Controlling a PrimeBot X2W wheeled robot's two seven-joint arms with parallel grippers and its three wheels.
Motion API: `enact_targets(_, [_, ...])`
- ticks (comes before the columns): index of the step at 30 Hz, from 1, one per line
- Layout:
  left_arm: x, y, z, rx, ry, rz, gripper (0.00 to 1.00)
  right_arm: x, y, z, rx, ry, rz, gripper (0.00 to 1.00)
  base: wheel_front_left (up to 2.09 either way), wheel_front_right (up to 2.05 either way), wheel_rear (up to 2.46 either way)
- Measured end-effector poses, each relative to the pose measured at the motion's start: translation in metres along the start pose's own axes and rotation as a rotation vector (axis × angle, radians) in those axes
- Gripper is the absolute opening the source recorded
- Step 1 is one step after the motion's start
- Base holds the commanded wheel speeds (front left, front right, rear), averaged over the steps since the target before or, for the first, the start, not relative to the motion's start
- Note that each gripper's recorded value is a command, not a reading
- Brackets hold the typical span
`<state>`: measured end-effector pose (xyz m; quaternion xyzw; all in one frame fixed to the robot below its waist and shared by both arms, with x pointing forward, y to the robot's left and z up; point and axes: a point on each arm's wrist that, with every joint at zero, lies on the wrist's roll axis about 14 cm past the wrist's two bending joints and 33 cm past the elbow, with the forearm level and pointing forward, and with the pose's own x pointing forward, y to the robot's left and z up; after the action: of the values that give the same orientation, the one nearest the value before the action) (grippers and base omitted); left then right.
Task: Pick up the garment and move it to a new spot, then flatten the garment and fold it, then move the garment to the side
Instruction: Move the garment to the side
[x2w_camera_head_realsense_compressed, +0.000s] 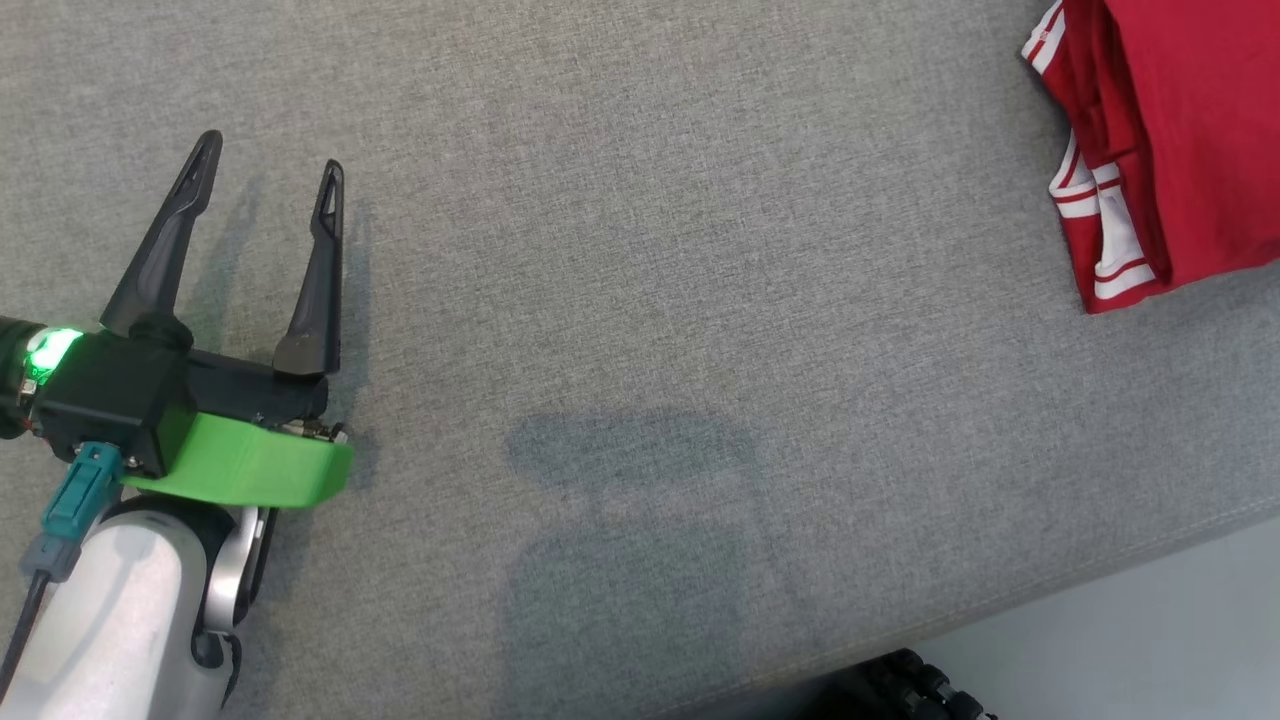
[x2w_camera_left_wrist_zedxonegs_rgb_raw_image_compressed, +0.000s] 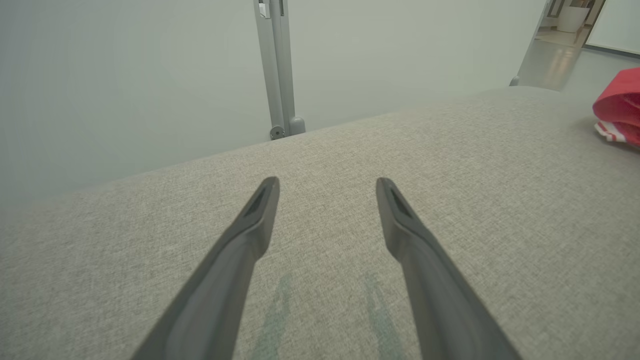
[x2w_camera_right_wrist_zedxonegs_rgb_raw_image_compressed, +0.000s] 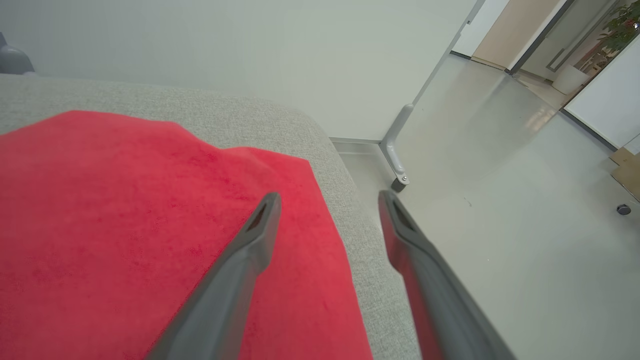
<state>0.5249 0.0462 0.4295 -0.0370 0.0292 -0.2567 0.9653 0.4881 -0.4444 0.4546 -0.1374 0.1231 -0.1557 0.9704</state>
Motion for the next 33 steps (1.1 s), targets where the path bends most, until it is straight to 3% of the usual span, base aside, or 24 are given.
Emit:
enact_targets(7, [-0.007, 0.002, 0.014, -0.008, -0.036, 0.033, 1.0, -0.017, 0.002, 0.024, 0.099, -0.119, -0.046, 1.0, 0.0, 0.0, 0.0])
enact_targets(12, [-0.021, 0.006, 0.022, -0.029, -0.048, 0.078, 1.0, -0.041, 0.031, 0.042, 0.16, -0.211, -0.007, 1.0, 0.0, 0.0, 0.0])
enact_targets(27, [-0.086, 0.025, 0.054, -0.047, -0.093, 0.243, 1.0, -0.11, 0.171, 0.092, 0.344, -0.335, 0.312, 1.0, 0.0, 0.0, 0.0])
enact_targets(33, [-0.117, 0.033, 0.063, -0.039, -0.102, 0.306, 1.0, -0.132, 0.2, 0.101, 0.383, -0.333, 0.394, 1.0, 0.0, 0.0, 0.0])
